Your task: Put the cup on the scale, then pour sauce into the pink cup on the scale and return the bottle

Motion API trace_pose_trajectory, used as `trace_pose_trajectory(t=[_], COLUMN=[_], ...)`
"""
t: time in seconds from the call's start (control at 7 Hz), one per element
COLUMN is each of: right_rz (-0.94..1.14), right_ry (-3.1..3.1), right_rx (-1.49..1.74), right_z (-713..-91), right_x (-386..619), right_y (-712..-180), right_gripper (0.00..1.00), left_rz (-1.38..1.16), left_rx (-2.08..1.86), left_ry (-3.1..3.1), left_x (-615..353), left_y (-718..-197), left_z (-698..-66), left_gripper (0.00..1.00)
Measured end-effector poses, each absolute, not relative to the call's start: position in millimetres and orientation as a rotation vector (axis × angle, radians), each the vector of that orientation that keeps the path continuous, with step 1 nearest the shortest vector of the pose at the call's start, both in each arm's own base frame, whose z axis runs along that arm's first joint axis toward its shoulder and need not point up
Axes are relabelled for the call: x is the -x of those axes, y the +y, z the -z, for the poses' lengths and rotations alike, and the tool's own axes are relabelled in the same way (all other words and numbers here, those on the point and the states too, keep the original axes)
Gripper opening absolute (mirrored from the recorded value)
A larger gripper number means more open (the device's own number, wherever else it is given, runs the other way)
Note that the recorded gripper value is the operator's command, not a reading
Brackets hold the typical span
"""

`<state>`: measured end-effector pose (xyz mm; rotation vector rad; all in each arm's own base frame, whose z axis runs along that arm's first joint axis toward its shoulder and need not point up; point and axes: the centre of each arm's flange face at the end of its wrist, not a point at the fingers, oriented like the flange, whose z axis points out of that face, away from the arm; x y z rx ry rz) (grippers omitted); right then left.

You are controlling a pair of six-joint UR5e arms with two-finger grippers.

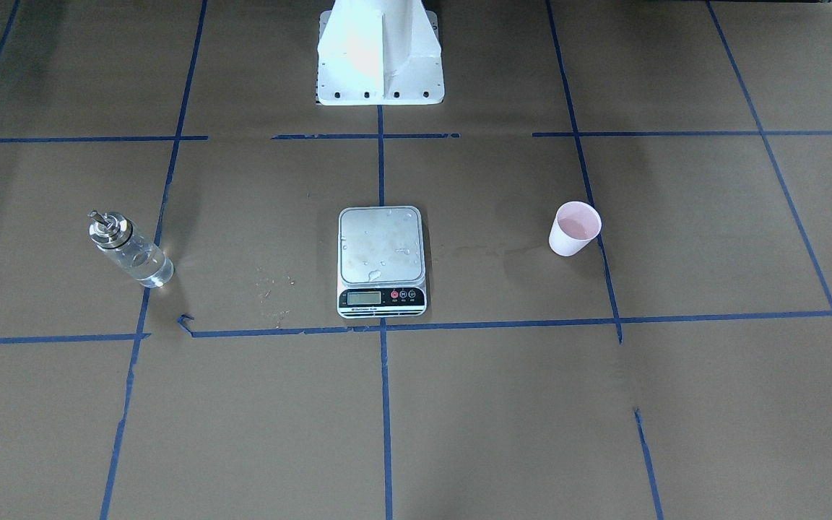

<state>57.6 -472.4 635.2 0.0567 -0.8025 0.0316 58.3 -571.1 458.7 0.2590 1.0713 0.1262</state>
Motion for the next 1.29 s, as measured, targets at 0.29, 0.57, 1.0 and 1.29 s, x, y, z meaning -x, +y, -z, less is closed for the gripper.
trace_pose_trajectory(t=[0.29, 0.57, 1.0, 1.29], right_rz=[-0.041, -0.062, -0.062, -0.055], right_ry=[-0.805, -0.808, -0.803, -0.806], right_rx=[-0.051, -0.055, -0.061, -0.079], right_z=[-634, -626, -633, -636], right_x=[-56, -56, -56, -56], right_y=[-473, -481, -482, -481], right_gripper=[1.00, 1.00, 1.00, 1.00], left_rz=[-0.045, 0.079, 0.125, 0.097], left_rx=[-0.187, -0.126, -0.075, -0.041], left_ry=[1.067, 1.024, 0.958, 0.937], left_x=[-166, -237, -297, -320], left_y=[-550, -516, -477, -461], left_z=[-412, -397, -412, -424], left_gripper=[1.00, 1.00, 1.00, 1.00])
